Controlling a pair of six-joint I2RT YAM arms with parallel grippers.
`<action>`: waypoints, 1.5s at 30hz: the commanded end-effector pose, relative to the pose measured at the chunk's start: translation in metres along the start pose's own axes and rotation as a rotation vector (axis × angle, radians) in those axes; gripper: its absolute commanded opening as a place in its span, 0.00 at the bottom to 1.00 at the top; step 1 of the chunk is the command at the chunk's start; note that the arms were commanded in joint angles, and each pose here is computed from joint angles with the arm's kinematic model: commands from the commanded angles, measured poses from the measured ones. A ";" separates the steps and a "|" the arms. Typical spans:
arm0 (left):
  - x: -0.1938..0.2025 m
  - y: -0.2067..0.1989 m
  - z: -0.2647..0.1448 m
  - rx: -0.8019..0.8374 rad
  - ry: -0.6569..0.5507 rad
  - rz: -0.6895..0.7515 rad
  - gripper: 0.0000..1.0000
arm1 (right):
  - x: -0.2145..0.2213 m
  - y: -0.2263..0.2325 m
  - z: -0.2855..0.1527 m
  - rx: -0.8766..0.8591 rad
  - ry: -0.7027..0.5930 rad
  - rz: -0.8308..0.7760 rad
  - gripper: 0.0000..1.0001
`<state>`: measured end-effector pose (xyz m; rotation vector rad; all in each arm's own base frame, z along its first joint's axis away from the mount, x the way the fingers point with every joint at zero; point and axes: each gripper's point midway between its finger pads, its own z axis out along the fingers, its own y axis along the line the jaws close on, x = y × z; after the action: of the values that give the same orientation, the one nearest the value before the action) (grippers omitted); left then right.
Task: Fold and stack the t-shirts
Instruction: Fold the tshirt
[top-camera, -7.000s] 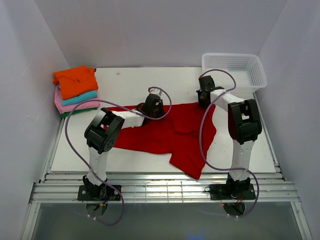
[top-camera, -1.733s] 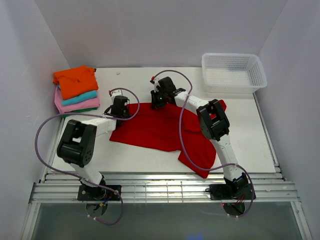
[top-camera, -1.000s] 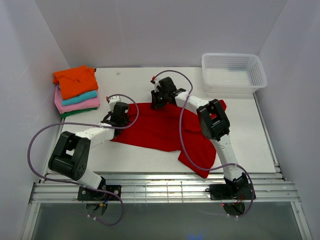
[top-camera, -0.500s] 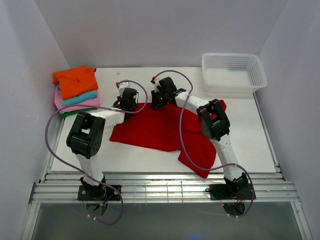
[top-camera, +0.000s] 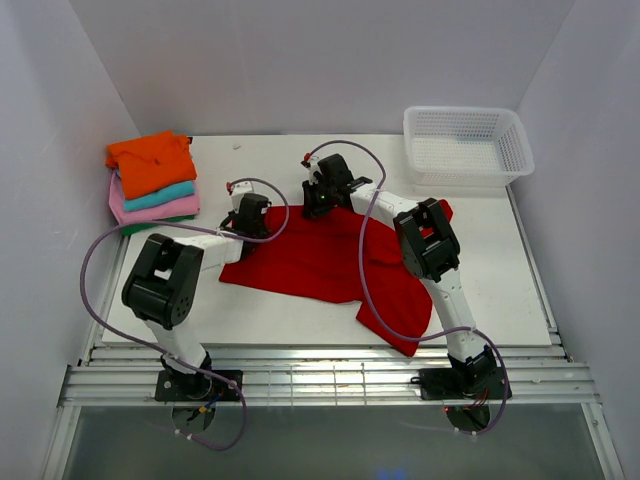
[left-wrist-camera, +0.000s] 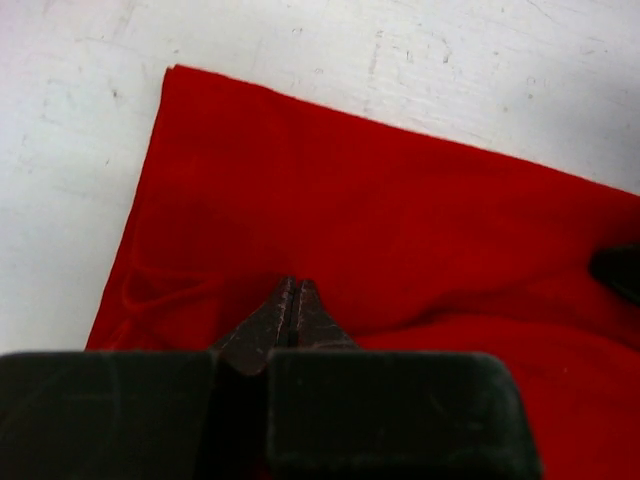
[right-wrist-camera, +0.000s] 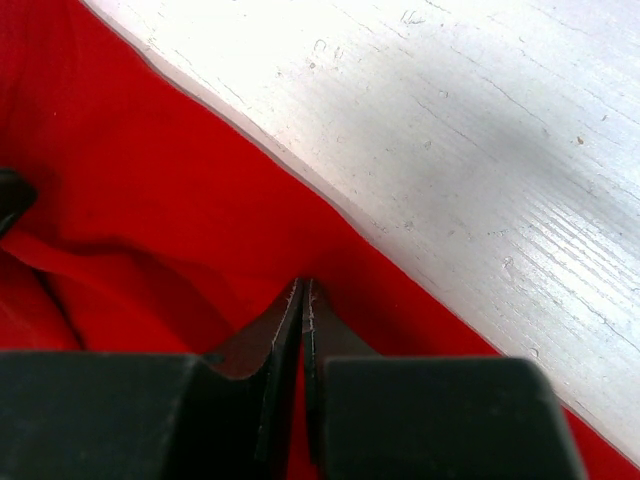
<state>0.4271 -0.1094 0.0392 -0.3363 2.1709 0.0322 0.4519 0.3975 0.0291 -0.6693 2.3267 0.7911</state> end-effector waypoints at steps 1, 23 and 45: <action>-0.016 -0.005 -0.028 0.059 -0.043 -0.061 0.00 | 0.048 -0.013 0.007 0.045 0.150 0.032 0.09; -0.058 -0.038 -0.016 0.049 -0.143 -0.018 0.00 | 0.054 -0.013 0.008 0.044 0.168 0.032 0.09; -0.017 0.002 -0.013 -0.090 -0.088 -0.005 0.00 | 0.065 -0.025 0.008 0.068 0.195 0.032 0.09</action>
<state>0.4262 -0.1120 0.0284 -0.3288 2.1619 0.1484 0.4525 0.3963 0.0288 -0.6921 2.3191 0.7801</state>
